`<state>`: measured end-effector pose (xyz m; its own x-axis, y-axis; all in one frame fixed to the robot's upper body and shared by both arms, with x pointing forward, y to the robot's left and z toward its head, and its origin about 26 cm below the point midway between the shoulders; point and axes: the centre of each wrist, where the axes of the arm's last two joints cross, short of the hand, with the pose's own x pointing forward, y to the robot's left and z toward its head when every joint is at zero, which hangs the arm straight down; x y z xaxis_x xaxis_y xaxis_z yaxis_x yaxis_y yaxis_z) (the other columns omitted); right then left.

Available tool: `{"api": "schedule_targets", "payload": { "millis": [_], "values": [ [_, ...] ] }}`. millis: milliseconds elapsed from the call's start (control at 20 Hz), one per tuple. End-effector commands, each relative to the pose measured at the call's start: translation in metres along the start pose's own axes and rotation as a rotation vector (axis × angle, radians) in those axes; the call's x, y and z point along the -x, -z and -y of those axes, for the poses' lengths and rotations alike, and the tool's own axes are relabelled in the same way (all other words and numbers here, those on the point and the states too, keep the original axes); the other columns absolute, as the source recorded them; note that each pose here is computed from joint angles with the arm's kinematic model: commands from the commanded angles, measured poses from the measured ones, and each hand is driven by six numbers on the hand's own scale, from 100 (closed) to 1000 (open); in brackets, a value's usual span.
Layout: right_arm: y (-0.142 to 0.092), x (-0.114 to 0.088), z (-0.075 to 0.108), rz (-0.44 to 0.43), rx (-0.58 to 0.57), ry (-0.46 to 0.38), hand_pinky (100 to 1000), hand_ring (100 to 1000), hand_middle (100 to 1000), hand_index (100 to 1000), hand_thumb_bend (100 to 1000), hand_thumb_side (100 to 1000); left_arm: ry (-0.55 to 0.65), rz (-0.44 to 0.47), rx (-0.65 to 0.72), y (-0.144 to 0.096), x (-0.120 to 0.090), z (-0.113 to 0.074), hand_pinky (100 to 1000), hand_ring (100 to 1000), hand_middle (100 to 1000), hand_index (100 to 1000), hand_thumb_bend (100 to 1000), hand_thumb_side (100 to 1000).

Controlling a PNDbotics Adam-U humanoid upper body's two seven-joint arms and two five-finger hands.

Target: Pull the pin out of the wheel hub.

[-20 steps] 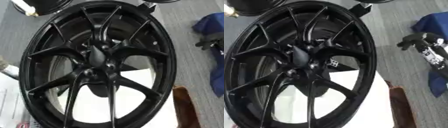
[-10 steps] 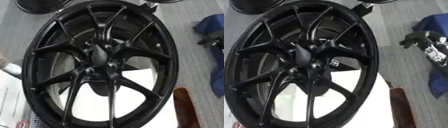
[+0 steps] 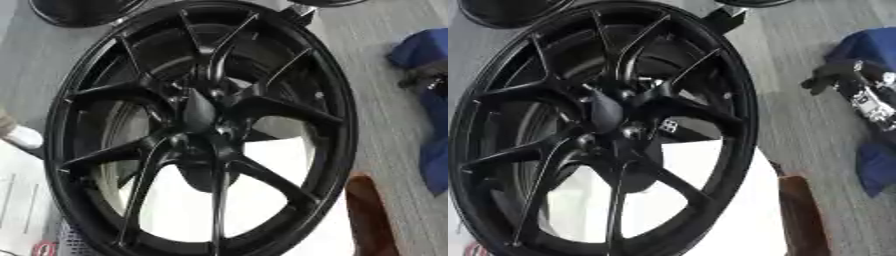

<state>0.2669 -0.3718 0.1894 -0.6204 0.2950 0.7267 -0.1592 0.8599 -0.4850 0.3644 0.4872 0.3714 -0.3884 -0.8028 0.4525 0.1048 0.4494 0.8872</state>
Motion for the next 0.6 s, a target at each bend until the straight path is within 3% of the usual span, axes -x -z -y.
{"api": "schedule_targets", "payload": {
  "millis": [50, 350, 600],
  "values": [
    [0.003, -0.009, 0.004, 0.027, 0.001, -0.017, 951, 737, 539, 734, 100, 691, 0.003, 0.056, -0.113, -0.008, -0.019, -0.021, 781, 763, 622, 746, 100, 754],
    [0.004, -0.010, 0.004, 0.034, -0.001, -0.010, 951, 737, 540, 734, 100, 691, -0.036, 0.180, -0.200, 0.002, -0.050, -0.017, 756, 736, 587, 723, 100, 661],
    [0.005, -0.010, 0.003, 0.034, -0.006, -0.011, 951, 737, 540, 734, 100, 692, -0.034, 0.162, -0.255, 0.002, -0.067, -0.016, 753, 730, 581, 724, 100, 629]
  ]
}}
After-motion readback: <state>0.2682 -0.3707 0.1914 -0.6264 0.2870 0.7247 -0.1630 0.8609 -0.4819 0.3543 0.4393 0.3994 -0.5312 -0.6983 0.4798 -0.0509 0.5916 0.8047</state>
